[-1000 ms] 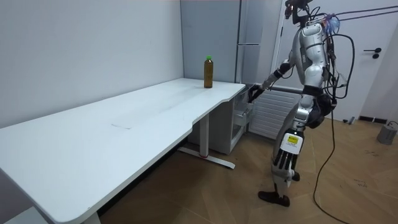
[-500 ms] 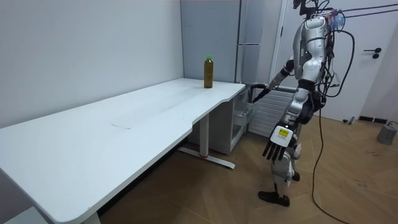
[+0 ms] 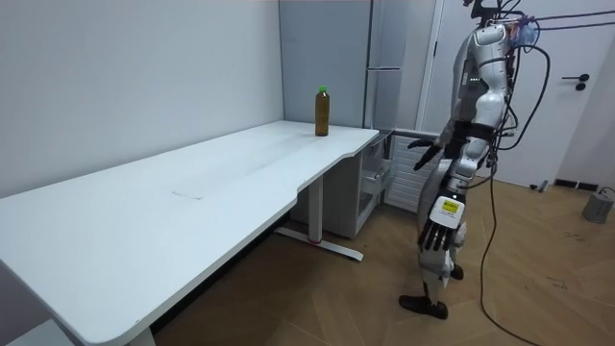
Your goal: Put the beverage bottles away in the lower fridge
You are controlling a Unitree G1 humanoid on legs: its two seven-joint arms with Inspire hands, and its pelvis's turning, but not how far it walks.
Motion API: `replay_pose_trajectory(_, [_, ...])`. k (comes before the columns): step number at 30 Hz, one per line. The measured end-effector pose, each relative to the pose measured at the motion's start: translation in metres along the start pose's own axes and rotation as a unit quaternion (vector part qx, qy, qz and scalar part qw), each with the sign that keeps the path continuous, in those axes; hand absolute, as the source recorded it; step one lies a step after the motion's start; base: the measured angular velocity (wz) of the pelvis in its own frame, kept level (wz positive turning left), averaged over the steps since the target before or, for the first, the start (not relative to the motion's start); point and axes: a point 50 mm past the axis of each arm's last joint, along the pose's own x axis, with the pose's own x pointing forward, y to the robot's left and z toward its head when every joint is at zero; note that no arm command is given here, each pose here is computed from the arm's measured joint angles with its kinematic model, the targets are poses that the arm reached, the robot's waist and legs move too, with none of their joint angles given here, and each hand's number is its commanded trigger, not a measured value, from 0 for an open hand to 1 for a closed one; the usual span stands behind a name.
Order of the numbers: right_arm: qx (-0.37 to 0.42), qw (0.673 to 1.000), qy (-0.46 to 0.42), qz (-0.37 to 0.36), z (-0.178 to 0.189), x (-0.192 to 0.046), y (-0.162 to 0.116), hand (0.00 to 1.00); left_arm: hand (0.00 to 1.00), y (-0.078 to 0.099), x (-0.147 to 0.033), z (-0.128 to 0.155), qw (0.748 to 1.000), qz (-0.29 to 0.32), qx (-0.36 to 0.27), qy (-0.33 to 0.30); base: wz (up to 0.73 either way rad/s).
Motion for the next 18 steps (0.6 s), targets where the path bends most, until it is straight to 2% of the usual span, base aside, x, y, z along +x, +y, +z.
replay_pose_trajectory(4, [-0.042, 0.999, 0.021, -0.012, -0.011, -0.004, -0.013, 0.00, 0.00, 0.001, -0.001, -0.002, 1.000, 0.009, -0.017, 0.002, 0.00])
replay_pose_trajectory(12, [-0.203, 0.976, 0.075, -0.041, -0.019, -0.008, -0.028, 0.00, 0.00, 0.000, 0.003, 0.019, 0.999, 0.016, -0.017, -0.028, 0.00])
replay_pose_trajectory(18, [-0.368, 0.917, 0.133, -0.073, -0.024, -0.016, -0.049, 0.00, 0.00, 0.000, 0.003, 0.023, 0.999, 0.018, -0.015, -0.034, -0.01])
